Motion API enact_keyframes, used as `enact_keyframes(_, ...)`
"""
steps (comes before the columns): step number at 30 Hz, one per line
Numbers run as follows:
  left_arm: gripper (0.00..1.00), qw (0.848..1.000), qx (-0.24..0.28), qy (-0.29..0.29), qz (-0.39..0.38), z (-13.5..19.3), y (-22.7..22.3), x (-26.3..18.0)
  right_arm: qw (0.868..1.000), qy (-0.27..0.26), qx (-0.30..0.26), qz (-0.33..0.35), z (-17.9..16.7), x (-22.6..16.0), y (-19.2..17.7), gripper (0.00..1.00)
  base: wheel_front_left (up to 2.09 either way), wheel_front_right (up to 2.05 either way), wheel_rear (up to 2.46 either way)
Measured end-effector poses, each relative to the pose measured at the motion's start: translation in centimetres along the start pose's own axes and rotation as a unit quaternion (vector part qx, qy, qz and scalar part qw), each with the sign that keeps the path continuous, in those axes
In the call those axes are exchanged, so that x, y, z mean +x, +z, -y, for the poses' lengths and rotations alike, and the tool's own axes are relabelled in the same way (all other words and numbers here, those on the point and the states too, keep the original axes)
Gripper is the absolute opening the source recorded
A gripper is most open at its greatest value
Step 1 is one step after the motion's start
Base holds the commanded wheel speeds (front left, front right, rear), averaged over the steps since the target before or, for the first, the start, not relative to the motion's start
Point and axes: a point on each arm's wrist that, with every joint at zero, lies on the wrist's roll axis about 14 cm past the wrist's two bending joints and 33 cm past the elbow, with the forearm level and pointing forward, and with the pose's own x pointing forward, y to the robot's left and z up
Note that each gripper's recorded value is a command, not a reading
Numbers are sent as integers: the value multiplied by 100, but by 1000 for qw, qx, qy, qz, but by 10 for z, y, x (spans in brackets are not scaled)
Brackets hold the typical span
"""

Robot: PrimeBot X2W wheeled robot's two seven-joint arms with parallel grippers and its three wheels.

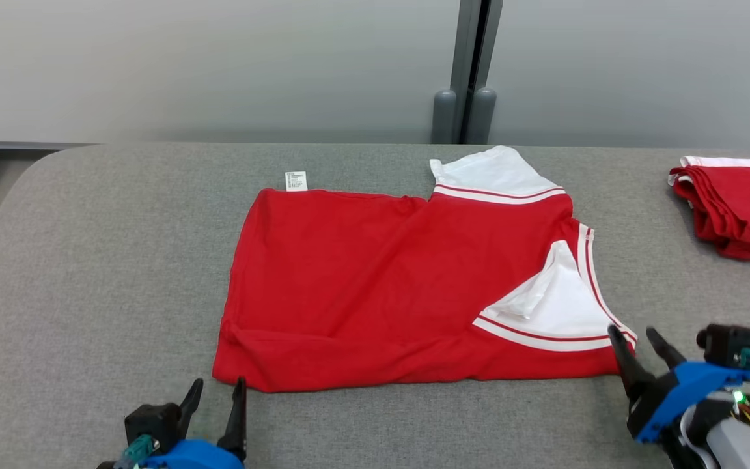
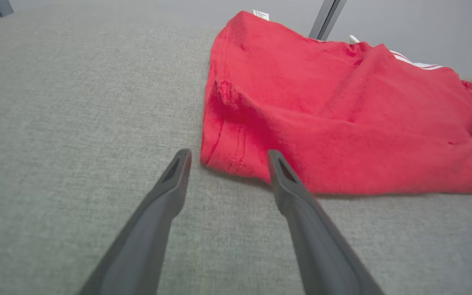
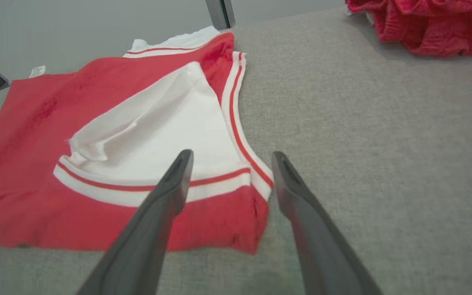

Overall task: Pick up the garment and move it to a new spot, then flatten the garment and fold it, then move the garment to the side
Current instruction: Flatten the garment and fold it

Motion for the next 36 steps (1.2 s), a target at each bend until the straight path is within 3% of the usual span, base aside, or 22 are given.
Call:
enact_keyframes(6,100,1000,8,-1,-11,1,-6,2,999,-13,-7,-32,16,-18,-23,100,0,0,0)
enact_keyframes(16,100,1000,1,7,-19,-2,-5,18,998,-16,1,-60,12,-7,-37,100,0,0,0)
enact_keyframes(17,92,1000,0,8,-22,-2,-6,19,998,-15,3,-61,10,-5,-38,100,0,0,0)
enact_keyframes(18,39,1000,-2,9,-24,-2,-7,20,998,-15,7,-63,8,-4,-39,76,0,0,0)
enact_keyframes(19,1,1000,-8,10,-24,-2,-7,20,998,-14,10,-63,6,-3,-39,24,0,0,0)
enact_keyframes(20,0,1000,-12,8,-23,0,-7,21,998,-13,12,-64,5,-2,-40,0,0,0,0)
enact_keyframes(36,0,998,-34,33,43,-11,8,-29,998,15,53,3,-15,-41,-31,0,0,0,0)
